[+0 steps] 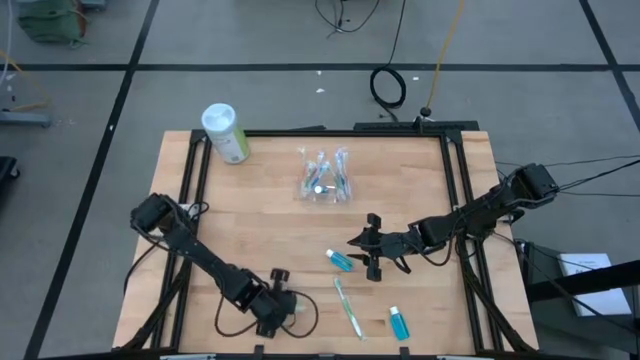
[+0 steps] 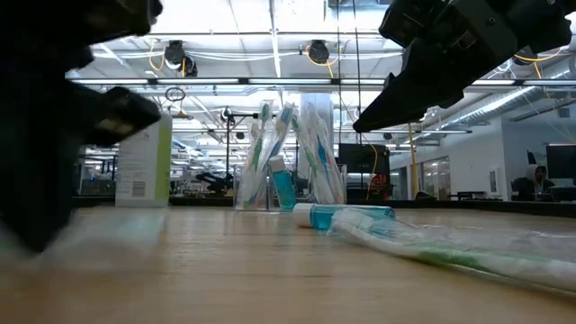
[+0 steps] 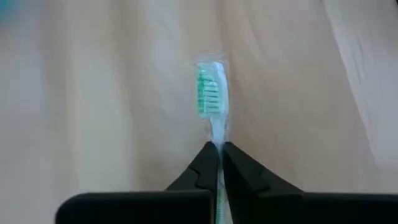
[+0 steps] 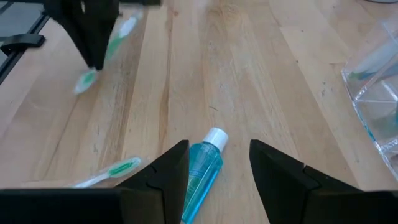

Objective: Pick & Place toothbrushing station
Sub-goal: Put the green toothbrush to the left of the transparent organizer, then put the blue mouthwash in the middle of the transparent organizer

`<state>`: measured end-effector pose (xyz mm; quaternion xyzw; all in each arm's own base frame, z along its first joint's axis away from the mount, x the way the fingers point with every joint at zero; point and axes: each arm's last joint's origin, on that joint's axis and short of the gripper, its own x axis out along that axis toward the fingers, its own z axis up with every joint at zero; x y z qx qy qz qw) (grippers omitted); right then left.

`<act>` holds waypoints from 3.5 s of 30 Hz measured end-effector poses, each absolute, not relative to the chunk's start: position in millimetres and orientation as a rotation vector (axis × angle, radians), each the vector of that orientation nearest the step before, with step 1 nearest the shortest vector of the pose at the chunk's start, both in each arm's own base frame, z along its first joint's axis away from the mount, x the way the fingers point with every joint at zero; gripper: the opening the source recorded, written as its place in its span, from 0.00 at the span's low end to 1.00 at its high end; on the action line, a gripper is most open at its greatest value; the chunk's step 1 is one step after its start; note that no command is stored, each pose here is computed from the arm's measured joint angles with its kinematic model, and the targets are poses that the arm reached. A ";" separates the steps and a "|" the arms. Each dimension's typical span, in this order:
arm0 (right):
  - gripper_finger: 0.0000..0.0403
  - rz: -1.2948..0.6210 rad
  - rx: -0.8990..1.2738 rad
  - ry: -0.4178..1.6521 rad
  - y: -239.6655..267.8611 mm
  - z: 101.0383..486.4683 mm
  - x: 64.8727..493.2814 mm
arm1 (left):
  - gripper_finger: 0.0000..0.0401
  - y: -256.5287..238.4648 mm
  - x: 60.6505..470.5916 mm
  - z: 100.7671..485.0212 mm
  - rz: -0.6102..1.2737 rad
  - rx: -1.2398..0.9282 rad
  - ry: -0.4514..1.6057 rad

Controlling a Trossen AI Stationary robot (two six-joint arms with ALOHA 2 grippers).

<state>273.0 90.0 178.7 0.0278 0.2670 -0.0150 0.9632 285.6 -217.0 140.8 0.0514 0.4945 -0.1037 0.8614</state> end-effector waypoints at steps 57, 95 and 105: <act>0.51 -0.061 0.130 0.419 57.4 200.6 314.9 | 0.02 40.3 298.5 146.3 0.769 -0.016 -0.103; 0.53 -0.144 0.291 1.100 62.6 168.3 384.5 | 0.48 -12.5 283.2 184.5 0.930 0.100 -0.037; 0.53 -0.147 0.361 1.157 61.6 150.1 387.9 | 0.46 -14.4 283.4 174.8 0.942 0.128 0.046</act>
